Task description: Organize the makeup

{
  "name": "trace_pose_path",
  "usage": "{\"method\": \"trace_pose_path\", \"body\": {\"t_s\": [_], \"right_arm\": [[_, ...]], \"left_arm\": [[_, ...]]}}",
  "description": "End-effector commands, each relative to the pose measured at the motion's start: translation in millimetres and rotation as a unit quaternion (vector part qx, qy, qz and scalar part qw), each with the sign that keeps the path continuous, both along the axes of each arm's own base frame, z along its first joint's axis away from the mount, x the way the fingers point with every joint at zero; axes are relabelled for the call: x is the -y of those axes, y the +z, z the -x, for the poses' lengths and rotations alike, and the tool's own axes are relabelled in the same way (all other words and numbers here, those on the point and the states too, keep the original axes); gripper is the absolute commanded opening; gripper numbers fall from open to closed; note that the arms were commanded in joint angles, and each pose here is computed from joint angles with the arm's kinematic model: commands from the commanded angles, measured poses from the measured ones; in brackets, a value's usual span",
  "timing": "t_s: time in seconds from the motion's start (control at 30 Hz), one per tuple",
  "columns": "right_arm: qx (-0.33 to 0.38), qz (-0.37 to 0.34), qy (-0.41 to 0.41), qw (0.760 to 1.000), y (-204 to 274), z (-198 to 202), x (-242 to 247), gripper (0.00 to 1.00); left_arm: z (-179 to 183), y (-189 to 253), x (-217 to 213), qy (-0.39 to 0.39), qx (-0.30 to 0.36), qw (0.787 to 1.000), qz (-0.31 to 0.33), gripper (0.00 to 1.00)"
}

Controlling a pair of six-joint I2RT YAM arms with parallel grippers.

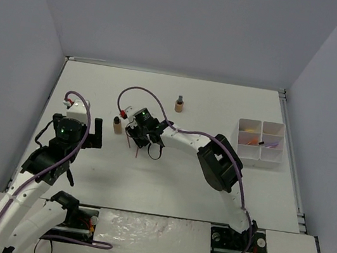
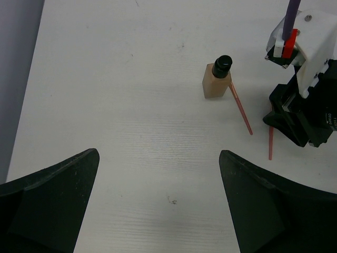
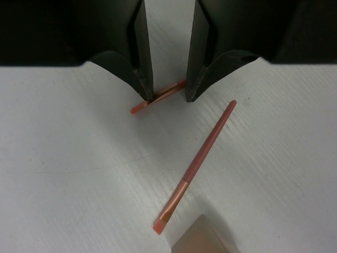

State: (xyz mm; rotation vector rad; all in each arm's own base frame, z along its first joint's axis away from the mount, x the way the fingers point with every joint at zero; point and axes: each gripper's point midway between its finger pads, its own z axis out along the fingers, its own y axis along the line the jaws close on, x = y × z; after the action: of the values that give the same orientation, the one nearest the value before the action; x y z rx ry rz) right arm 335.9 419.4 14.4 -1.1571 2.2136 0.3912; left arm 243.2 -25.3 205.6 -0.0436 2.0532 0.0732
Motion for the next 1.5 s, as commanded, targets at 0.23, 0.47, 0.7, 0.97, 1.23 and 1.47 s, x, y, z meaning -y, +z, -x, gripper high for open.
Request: {"method": "trace_pose_path", "body": {"t_s": [0.23,0.47,0.7,0.97,1.23,1.47], "right_arm": [[-0.003,0.026,-0.065,0.998,-2,8,36,0.00],[-0.007,0.013,-0.104,0.995,15,14,68,0.00],[0.034,-0.072,-0.168,0.983,97,-7,108,0.00],[0.223,-0.164,-0.391,0.878,225,-49,239,0.00],[0.315,-0.180,-0.608,0.706,259,-48,385,0.00],[0.348,-0.178,-0.732,0.558,245,-34,461,0.00]], "left_arm": [[-11,18,4,-0.008,0.031,0.999,0.005,0.97],[-12,17,6,-0.012,0.029,1.000,0.006,0.97],[-13,18,6,-0.012,0.030,0.999,0.005,0.97],[-12,18,5,-0.008,0.031,0.999,0.005,0.97],[-12,17,5,-0.009,0.029,1.000,0.003,0.97],[-13,16,5,-0.007,0.027,1.000,0.002,0.97]]}}
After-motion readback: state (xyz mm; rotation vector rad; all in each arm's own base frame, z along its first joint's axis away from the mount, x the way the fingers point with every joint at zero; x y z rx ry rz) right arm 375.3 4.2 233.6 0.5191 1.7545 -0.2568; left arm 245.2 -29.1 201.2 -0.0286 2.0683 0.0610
